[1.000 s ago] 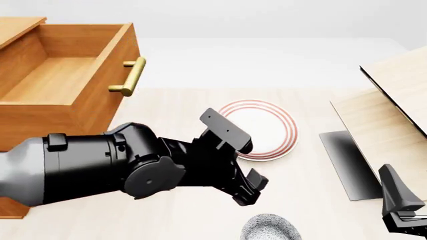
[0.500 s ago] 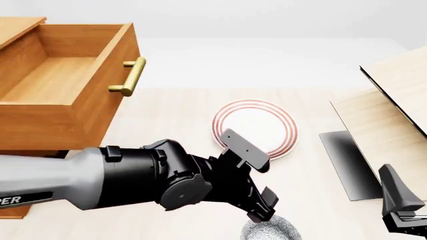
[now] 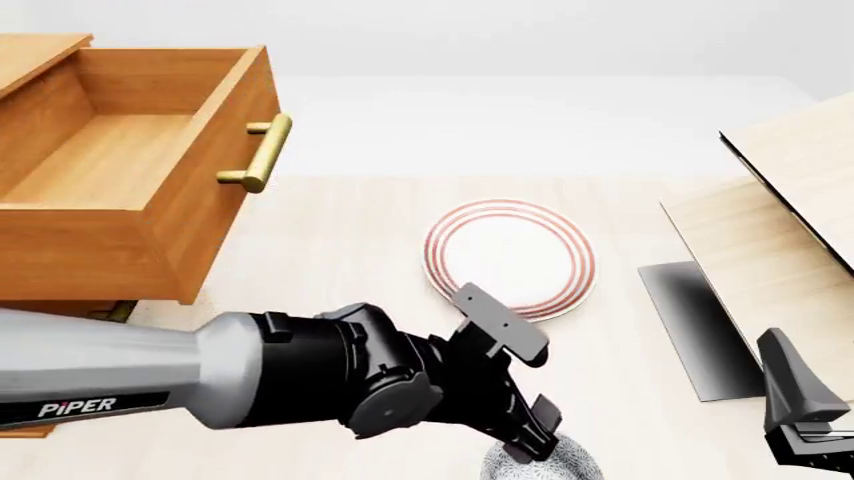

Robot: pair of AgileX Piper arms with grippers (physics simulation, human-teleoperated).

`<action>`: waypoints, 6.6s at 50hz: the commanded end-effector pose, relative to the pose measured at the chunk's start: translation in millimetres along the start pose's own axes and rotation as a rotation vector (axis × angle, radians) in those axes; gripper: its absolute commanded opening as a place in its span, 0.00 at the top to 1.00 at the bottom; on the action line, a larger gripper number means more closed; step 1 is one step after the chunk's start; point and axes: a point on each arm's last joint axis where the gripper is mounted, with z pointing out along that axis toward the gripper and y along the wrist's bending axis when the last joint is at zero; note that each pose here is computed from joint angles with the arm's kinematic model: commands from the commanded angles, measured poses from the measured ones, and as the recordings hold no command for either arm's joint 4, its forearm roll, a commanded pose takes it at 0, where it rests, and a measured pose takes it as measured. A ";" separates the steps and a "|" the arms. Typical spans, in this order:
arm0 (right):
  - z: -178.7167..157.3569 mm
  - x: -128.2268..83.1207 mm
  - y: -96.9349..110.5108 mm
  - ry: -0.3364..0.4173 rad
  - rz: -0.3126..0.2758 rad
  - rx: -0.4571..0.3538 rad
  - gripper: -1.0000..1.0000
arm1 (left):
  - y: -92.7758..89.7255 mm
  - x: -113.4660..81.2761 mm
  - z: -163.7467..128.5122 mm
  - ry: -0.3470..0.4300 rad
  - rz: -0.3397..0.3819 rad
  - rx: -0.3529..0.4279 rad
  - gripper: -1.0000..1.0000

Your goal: Open the top drawer of the cabinet and put the bowl in it.

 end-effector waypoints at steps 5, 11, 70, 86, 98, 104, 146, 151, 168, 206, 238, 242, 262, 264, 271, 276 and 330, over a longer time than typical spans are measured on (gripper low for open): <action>-0.5 0.4 0.0 0.000 -0.001 0.000 0.00 | 4.6 8.5 11.7 0.024 -0.004 -0.010 0.00; -0.5 0.4 0.0 0.000 -0.001 0.000 0.00 | 1.4 9.1 13.3 0.024 -0.013 -0.004 0.00; -0.5 0.4 0.0 0.000 -0.001 0.000 0.00 | -12.9 32.4 55.0 0.092 -0.054 0.009 0.00; -0.5 0.4 0.0 0.000 -0.001 0.000 0.00 | -11.5 34.4 53.9 0.092 -0.057 0.008 1.00; -0.5 0.4 0.0 0.000 -0.001 0.000 0.00 | -19.4 23.2 38.9 0.057 -0.053 0.028 1.00; -0.5 0.4 0.0 0.000 -0.001 0.000 0.00 | -15.2 18.3 28.2 0.037 -0.051 0.025 1.00; -0.5 0.4 0.0 0.000 -0.001 0.000 0.00 | 15.7 -19.2 -44.3 -0.073 -0.043 -0.024 1.00; -0.5 0.4 0.0 0.000 -0.001 0.000 0.00 | 17.7 -27.4 -55.1 -0.090 -0.053 -0.029 1.00; -0.5 0.4 0.0 0.000 -0.001 0.000 0.00 | 27.0 -55.3 -79.7 -0.117 -0.051 -0.057 1.00; -0.5 0.4 0.0 0.000 -0.001 0.000 0.00 | 49.9 -115.4 -121.9 -0.146 -0.115 -0.121 1.00; -0.5 0.4 0.0 0.000 -0.001 0.000 0.00 | 88.6 -144.3 -157.5 -0.195 -0.210 -0.205 1.00; -0.5 0.4 0.0 0.000 -0.001 0.000 0.00 | 92.5 -147.2 -164.4 -0.203 -0.212 -0.216 1.00; -0.5 0.4 0.0 0.000 -0.001 0.000 0.00 | 102.1 -173.3 -194.0 -0.245 -0.211 -0.246 1.00; -0.5 0.4 0.0 0.000 -0.001 0.000 0.00 | 104.7 -175.8 -199.9 -0.258 -0.220 -0.252 1.00; -0.5 0.4 0.0 0.000 -0.001 0.000 0.00 | 111.2 -182.6 -220.8 -0.305 -0.236 -0.273 1.00; -0.5 0.4 0.0 0.000 -0.001 0.000 0.00 | 117.0 -185.2 -225.7 -0.313 -0.250 -0.286 1.00; -0.5 0.4 0.0 0.000 -0.001 0.000 0.00 | 175.4 -177.8 -322.7 -0.415 -0.387 -0.494 1.00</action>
